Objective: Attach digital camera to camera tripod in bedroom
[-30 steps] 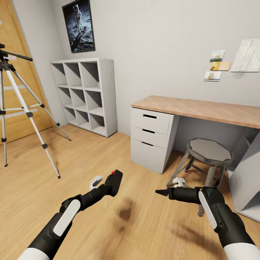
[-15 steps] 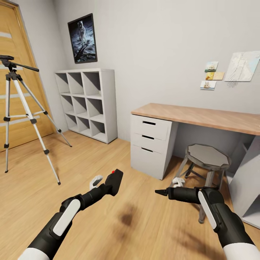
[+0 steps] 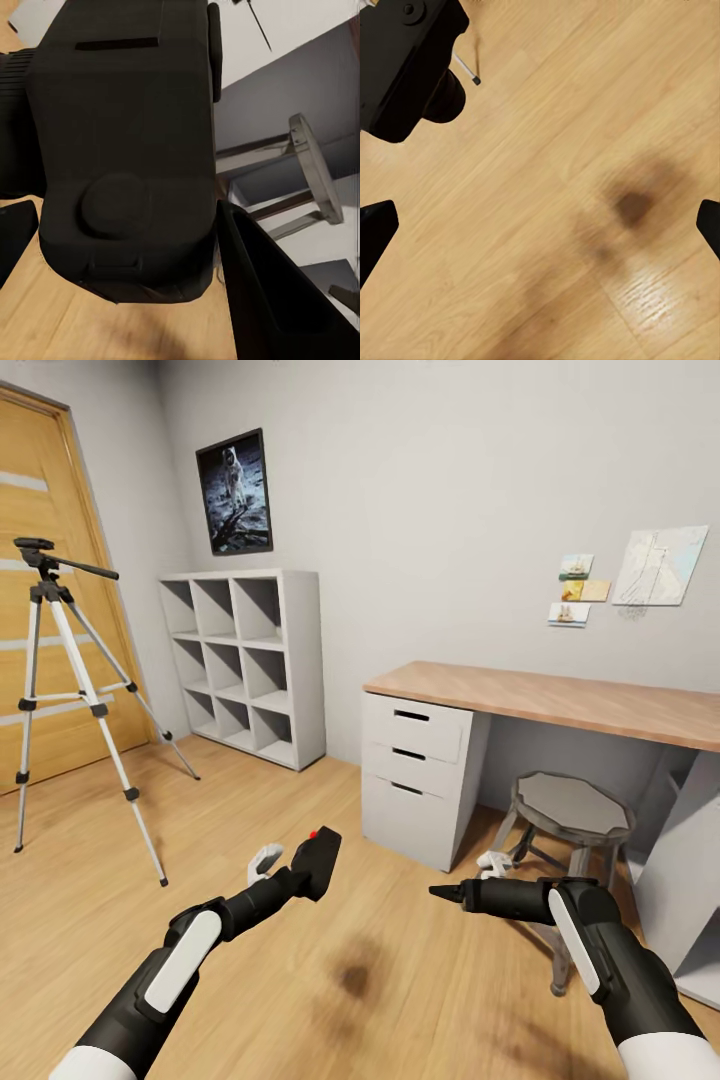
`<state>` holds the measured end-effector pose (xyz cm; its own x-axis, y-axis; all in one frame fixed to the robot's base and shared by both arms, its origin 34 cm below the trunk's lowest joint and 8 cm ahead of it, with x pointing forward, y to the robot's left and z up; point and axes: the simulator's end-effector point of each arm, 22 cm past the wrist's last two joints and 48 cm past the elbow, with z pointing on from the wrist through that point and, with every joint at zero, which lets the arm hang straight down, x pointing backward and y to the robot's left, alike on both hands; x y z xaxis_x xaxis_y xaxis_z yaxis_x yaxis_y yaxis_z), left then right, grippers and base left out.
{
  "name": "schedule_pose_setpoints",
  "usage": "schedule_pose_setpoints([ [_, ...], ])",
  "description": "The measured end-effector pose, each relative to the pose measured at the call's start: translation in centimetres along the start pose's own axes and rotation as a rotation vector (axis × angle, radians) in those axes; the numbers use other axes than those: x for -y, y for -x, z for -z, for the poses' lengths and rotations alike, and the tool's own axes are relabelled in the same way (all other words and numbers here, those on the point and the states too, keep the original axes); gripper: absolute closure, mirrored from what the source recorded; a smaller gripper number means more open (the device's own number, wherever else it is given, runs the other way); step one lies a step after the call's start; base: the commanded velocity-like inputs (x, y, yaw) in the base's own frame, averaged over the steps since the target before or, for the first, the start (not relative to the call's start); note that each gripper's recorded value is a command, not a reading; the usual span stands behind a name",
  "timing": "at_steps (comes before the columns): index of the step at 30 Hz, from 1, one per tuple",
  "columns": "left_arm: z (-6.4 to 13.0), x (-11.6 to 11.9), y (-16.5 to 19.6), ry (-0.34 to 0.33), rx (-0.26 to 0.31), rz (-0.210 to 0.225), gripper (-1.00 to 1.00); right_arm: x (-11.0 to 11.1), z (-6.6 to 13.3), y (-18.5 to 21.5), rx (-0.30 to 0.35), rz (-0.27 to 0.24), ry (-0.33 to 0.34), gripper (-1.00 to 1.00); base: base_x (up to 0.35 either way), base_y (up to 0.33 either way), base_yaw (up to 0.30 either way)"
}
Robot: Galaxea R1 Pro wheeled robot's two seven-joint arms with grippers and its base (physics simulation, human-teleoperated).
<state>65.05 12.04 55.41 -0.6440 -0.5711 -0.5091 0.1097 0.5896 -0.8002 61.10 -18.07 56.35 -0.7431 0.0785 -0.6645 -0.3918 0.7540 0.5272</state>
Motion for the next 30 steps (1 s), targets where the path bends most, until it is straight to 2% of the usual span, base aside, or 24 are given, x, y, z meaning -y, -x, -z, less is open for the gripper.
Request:
schedule_pose_setpoints([
  [4, 0.1, 0.9, 0.7, -0.011, 0.001, 0.016, 1.0, -0.4, 0.3, 0.8, -0.001, 0.0, 0.0, -1.0, 0.0, 0.0, 0.0],
  [16, 0.7, 5.0, 2.4, -0.12, -0.005, 0.034, 1.0, -1.6, 1.3, 3.1, 0.0, 0.0, 0.001, -1.0, 0.0, 0.0, 0.0],
  [30, 1.1, 7.5, 4.4, -0.128, -0.007, 0.037, 1.0, -2.9, 2.6, 5.7, 0.001, -0.001, 0.001, -1.0, 0.0, 0.0, 0.0],
])
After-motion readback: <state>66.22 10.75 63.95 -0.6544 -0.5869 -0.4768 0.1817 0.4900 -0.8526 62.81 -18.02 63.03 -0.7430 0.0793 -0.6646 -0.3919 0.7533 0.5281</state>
